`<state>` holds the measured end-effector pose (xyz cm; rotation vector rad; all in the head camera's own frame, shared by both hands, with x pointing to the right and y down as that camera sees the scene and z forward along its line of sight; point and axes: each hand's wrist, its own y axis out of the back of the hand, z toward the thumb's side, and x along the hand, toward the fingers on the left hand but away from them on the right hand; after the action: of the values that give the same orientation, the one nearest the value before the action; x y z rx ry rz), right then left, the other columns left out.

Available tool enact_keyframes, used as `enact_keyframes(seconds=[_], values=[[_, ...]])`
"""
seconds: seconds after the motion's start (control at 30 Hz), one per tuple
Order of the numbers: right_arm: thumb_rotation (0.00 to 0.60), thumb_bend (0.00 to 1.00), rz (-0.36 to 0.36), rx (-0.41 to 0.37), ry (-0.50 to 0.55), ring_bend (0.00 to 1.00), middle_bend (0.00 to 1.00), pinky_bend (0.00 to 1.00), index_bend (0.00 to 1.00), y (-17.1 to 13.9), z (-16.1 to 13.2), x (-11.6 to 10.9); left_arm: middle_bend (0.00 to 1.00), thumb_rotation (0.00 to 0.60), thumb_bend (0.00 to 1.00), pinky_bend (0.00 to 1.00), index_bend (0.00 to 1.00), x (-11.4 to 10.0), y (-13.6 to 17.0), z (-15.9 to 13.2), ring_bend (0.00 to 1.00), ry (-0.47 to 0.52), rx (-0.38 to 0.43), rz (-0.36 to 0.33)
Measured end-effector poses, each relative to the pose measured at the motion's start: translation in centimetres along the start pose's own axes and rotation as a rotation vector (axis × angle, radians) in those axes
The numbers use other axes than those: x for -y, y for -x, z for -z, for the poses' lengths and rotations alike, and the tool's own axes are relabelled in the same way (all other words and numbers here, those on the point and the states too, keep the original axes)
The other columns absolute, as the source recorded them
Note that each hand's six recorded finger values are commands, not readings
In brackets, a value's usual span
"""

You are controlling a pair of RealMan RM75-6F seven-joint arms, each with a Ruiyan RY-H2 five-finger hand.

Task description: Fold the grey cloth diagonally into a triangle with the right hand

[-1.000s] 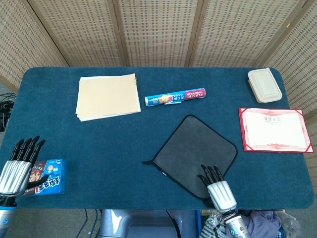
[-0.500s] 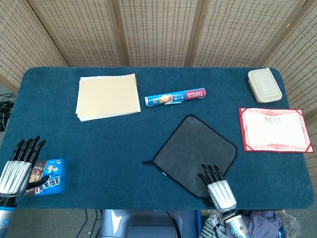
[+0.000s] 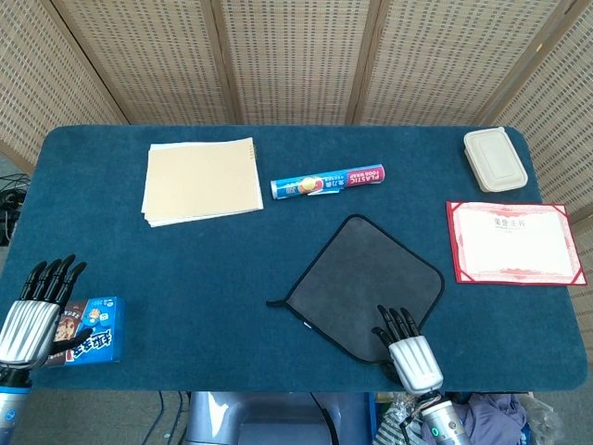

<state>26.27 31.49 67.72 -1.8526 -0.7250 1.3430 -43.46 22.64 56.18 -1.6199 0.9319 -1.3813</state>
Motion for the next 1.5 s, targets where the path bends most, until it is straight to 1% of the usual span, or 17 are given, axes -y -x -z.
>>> enact_keyframes(seconds=[0.1, 0.23, 0.3, 0.4, 0.63, 0.97, 1.2, 1.5], values=[[0.600, 0.38, 0.007, 0.001, 0.000, 0.00, 0.00, 0.00, 0.39, 0.02, 0.02, -0.12, 0.00, 0.600, 0.12, 0.00, 0.00, 0.01, 0.01, -0.02, 0.00, 0.001, 0.001, 0.000], [0.600, 0.38, 0.010, 0.008, -0.001, 0.00, 0.00, 0.00, 0.42, 0.10, 0.21, -0.14, 0.00, 0.600, 0.12, 0.00, 0.00, 0.00, -0.01, -0.06, 0.00, 0.003, 0.004, 0.000], [0.600, 0.38, 0.009, 0.011, -0.001, 0.00, 0.01, 0.00, 0.46, 0.13, 0.30, -0.12, 0.00, 0.600, 0.12, 0.00, 0.00, -0.02, -0.01, -0.06, 0.00, 0.005, 0.004, 0.000], [0.600, 0.38, 0.014, 0.013, -0.001, 0.00, 0.02, 0.00, 0.48, 0.18, 0.34, -0.19, 0.00, 0.600, 0.12, 0.00, 0.00, -0.03, 0.01, -0.04, 0.00, 0.007, 0.004, 0.000], [0.600, 0.38, 0.021, 0.015, 0.002, 0.00, 0.03, 0.00, 0.50, 0.31, 0.38, -0.28, 0.00, 0.600, 0.12, 0.00, 0.00, 0.02, -0.01, -0.08, 0.00, 0.007, 0.006, 0.002], [0.600, 0.38, 0.019, 0.012, 0.000, 0.00, 0.07, 0.00, 0.55, 0.19, 0.27, -0.19, 0.00, 0.600, 0.12, 0.00, 0.00, 0.01, -0.04, -0.06, 0.00, 0.011, 0.005, 0.002], [0.600, 0.38, 0.021, 0.010, 0.000, 0.00, 0.08, 0.00, 0.56, 0.21, 0.22, -0.22, 0.00, 0.600, 0.12, 0.00, 0.00, 0.01, -0.04, -0.12, 0.00, 0.013, 0.009, 0.002], [0.600, 0.42, 0.021, 0.016, 0.001, 0.00, 0.08, 0.00, 0.57, 0.35, 0.38, -0.25, 0.00, 0.600, 0.12, 0.00, 0.00, -0.01, -0.04, -0.18, 0.00, 0.014, 0.012, -0.002]])
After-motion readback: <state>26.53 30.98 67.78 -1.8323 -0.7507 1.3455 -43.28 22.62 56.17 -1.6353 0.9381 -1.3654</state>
